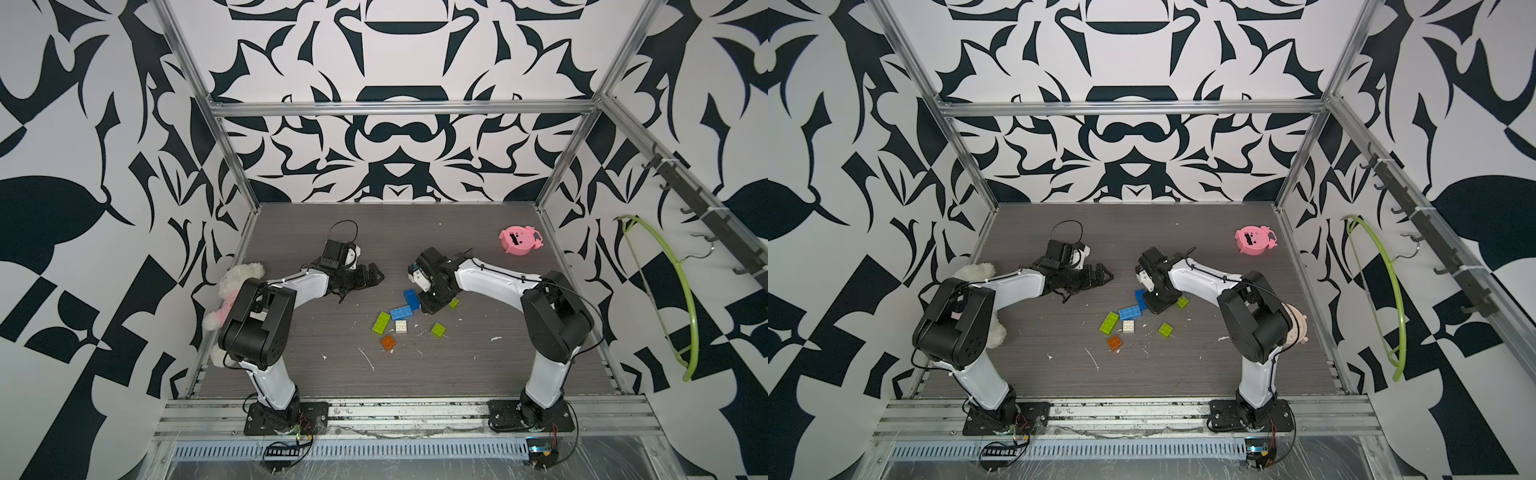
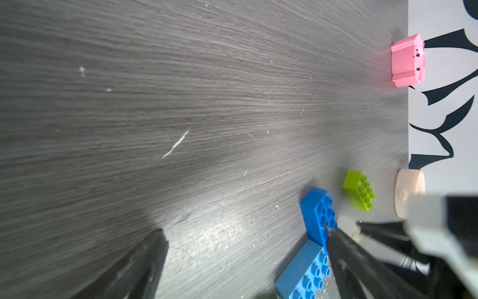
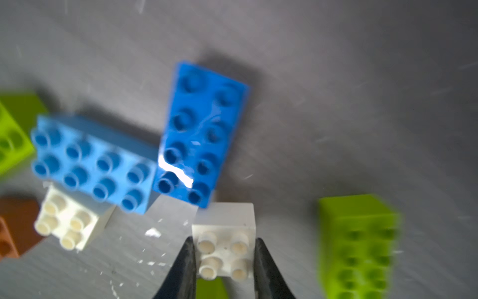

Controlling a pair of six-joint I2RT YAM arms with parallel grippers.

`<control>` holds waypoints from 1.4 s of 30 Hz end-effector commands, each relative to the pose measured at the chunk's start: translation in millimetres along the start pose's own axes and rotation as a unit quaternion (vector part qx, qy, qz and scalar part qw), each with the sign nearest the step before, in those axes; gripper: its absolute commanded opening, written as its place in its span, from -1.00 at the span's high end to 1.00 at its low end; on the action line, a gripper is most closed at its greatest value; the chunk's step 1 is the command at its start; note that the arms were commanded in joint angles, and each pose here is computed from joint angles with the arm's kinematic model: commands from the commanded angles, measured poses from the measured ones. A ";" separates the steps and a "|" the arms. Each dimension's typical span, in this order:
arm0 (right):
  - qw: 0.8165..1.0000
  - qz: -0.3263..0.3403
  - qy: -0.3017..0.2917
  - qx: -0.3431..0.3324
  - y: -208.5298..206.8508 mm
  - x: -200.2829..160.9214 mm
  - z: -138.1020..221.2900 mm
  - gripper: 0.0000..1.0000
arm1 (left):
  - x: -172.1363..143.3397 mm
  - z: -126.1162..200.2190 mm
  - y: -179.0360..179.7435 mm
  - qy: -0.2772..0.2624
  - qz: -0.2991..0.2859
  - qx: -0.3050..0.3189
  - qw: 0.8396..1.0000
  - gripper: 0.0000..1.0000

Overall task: Assemble a heart with lego
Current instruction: Pick up the lego brick from the center of the board, then place the lego brick at the center of the board, then pick up the lego brick from the center of the board.

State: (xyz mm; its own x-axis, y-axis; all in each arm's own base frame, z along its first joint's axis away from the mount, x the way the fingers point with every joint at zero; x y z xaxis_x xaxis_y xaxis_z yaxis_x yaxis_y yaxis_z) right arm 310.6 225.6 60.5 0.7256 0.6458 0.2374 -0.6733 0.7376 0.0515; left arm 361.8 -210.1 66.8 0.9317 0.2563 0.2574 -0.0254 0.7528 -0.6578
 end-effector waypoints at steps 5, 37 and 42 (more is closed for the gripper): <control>0.997 -0.061 -0.054 -0.014 -45.5 79.0 -0.9 0.51 | 0.3 6.1 -5.0 0.000 -0.003 -0.004 1.000 -0.98; 0.997 -0.080 0.016 -0.012 -48.7 -29.7 24.0 -0.27 | 7.1 -8.1 -9.0 0.012 -0.001 -0.018 1.000 -0.99; 0.997 -0.070 0.029 -0.024 -54.9 -30.6 10.1 -0.26 | 9.2 -6.3 -14.2 0.013 -0.006 -0.025 1.000 -0.99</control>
State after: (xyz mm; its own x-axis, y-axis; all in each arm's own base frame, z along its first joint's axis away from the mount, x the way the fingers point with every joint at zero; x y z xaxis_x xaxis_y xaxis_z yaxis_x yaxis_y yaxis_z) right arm 318.9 159.3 58.0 0.8375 0.5245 0.1535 -0.5360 0.8431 0.0438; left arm 367.5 -216.7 63.9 0.9408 0.2444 0.2349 -0.0252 0.7415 -0.6705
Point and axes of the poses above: each gripper's point midway between its finger pads, its own z axis back along the fingers, its own y axis along the line the jaws close on, x = y × z, the point moved 1 cm from there along z, back along the fingers, and after that the axes turned 10 degrees about z, right-handed, at the moved point
